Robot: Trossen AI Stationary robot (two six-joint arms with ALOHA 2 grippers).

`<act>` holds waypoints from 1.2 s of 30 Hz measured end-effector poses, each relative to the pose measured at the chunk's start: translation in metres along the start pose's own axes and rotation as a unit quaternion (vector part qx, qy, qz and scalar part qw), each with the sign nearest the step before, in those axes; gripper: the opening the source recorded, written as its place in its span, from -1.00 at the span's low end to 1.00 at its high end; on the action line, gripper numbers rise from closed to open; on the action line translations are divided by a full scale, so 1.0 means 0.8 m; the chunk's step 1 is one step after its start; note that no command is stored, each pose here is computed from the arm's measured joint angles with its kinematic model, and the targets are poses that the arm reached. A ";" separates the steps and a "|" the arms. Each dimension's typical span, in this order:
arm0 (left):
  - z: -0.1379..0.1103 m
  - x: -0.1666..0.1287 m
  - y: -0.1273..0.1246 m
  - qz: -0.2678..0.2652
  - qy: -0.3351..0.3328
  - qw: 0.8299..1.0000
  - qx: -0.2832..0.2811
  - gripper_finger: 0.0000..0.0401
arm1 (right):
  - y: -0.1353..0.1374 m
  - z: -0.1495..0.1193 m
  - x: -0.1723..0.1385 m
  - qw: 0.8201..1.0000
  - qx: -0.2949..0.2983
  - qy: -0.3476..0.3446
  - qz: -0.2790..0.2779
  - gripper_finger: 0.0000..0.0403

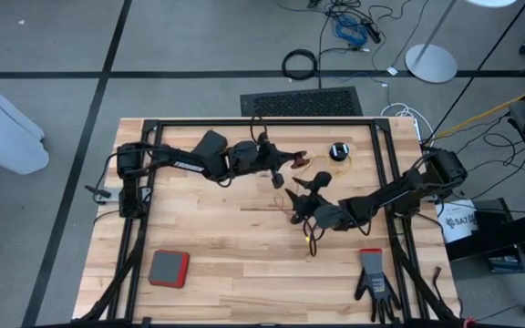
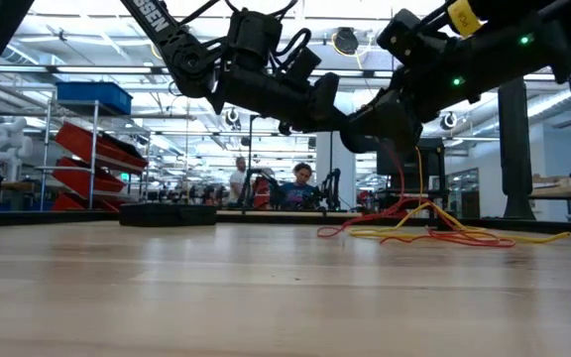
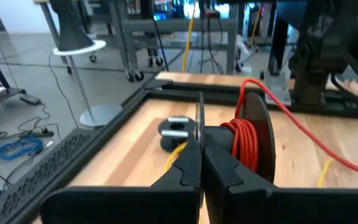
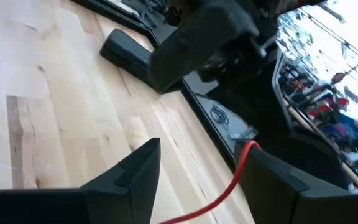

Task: Coil cords
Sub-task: Coil the red wire on the spool

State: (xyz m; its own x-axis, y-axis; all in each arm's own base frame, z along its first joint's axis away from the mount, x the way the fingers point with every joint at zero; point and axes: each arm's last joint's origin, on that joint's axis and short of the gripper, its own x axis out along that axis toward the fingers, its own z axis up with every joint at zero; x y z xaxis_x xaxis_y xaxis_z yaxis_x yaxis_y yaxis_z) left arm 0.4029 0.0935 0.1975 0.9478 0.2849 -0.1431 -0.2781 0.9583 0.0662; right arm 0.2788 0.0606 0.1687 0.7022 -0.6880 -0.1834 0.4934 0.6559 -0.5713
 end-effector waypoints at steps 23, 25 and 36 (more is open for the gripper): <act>0.000 0.000 -0.001 -0.021 -0.002 0.996 0.090 -1.00 | 0.022 -0.004 -0.066 0.995 0.025 -0.004 -0.094 -0.40; 0.000 0.000 -0.003 -0.023 -0.002 0.994 0.106 -1.00 | 0.022 -0.002 -0.069 0.995 0.030 -0.007 -0.092 -0.45; -0.001 -0.002 -0.024 -0.007 0.008 0.975 0.220 -1.00 | 0.012 0.015 -0.068 0.995 0.044 -0.020 -0.086 -0.94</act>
State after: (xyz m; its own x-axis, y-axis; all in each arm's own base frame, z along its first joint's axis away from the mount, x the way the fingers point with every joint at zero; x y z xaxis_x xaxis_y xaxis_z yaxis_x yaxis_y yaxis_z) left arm 0.4064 0.0745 0.1956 0.9476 0.2749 -0.1629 -0.1670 0.8607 0.4808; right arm 0.2515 0.1081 0.1828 0.6220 -0.7811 -0.0553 0.6501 0.5544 -0.5195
